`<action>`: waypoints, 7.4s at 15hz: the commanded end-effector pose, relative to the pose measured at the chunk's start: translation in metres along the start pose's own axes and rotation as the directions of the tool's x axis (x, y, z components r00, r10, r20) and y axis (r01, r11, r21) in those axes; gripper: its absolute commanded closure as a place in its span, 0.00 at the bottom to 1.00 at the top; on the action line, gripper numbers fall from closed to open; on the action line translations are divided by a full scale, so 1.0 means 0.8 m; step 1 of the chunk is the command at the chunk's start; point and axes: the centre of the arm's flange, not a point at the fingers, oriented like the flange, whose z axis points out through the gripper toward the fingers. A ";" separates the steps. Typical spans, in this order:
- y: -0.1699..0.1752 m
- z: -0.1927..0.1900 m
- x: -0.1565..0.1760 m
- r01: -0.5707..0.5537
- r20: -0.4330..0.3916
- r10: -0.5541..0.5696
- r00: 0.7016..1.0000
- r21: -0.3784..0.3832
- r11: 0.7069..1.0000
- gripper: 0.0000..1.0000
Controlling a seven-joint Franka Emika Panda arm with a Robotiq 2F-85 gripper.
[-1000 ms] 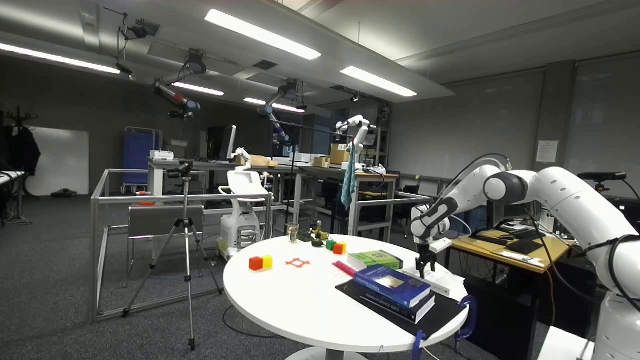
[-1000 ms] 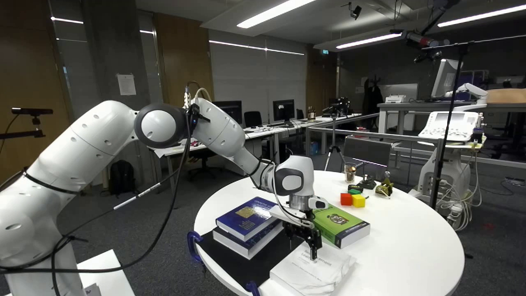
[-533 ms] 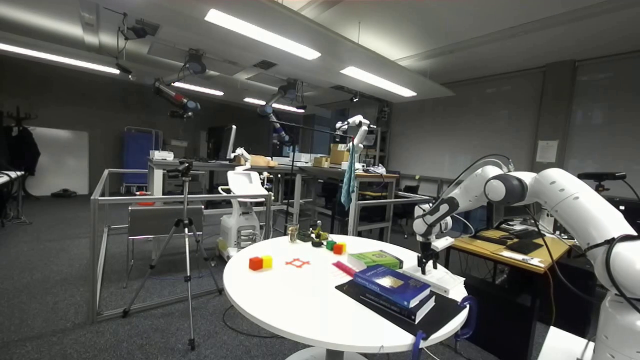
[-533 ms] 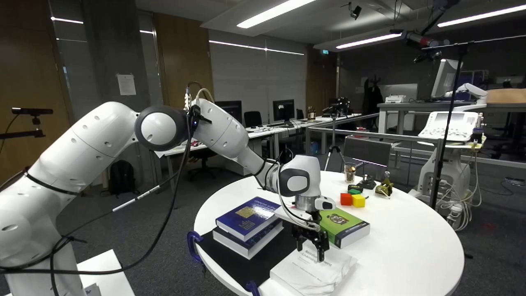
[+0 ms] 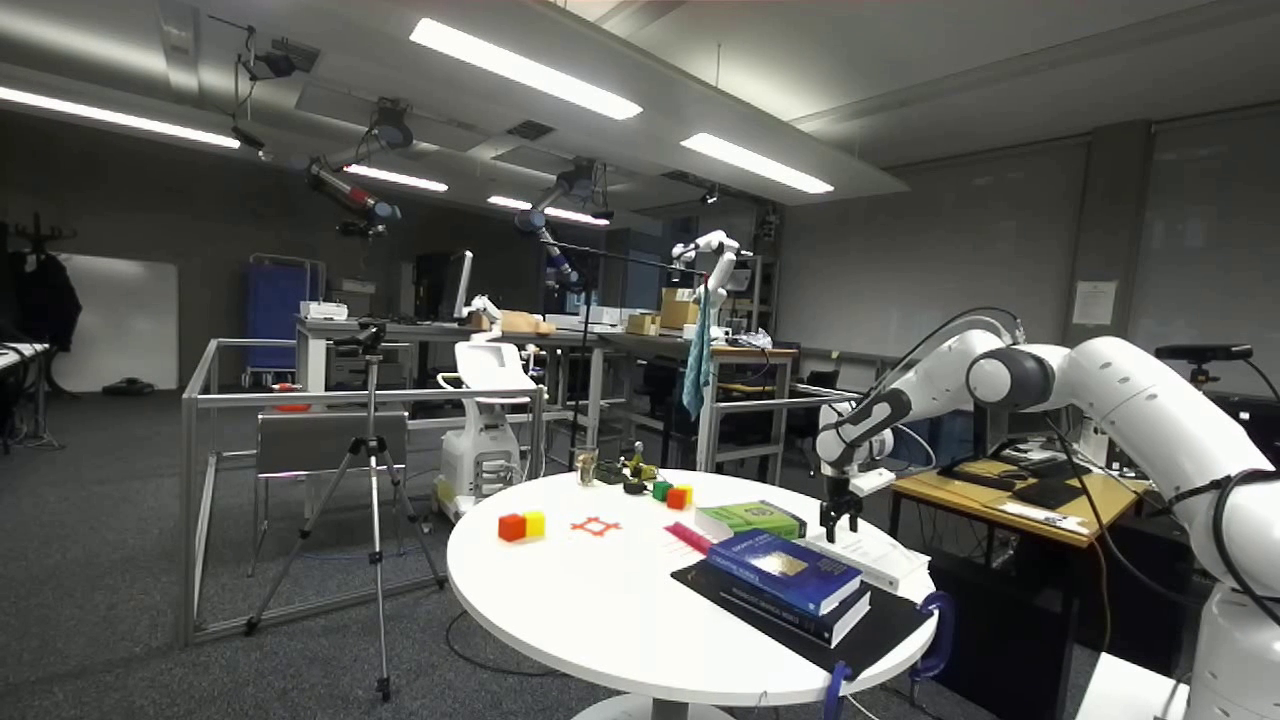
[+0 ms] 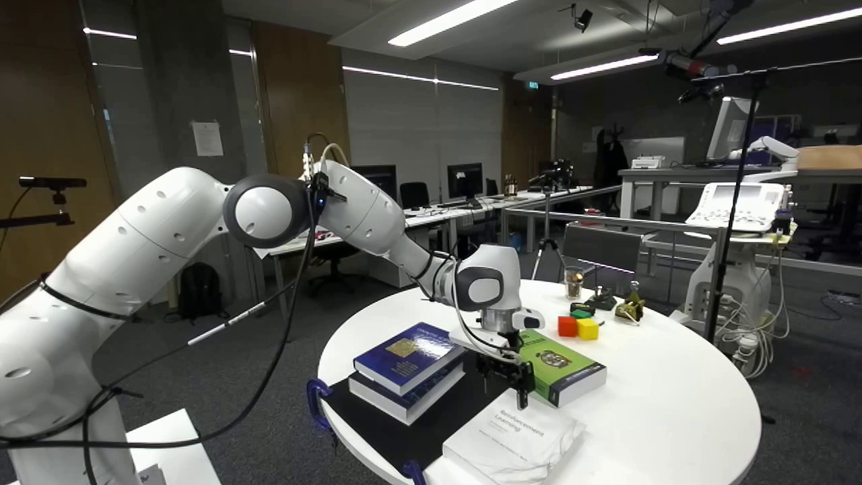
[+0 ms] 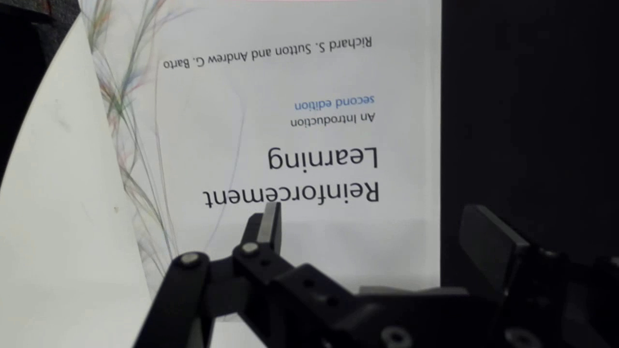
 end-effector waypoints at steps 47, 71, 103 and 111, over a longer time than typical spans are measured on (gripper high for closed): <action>0.103 0.042 -0.004 -0.044 0.038 0.049 0.998 -0.118 0.992 0.00; 0.152 0.038 -0.029 -0.155 0.026 0.156 0.987 -0.048 0.987 0.00; 0.399 -0.001 -0.309 -0.065 -0.129 0.134 0.983 0.437 0.897 0.00; 0.397 -0.001 -0.307 -0.061 -0.131 0.131 0.983 0.439 0.897 0.00</action>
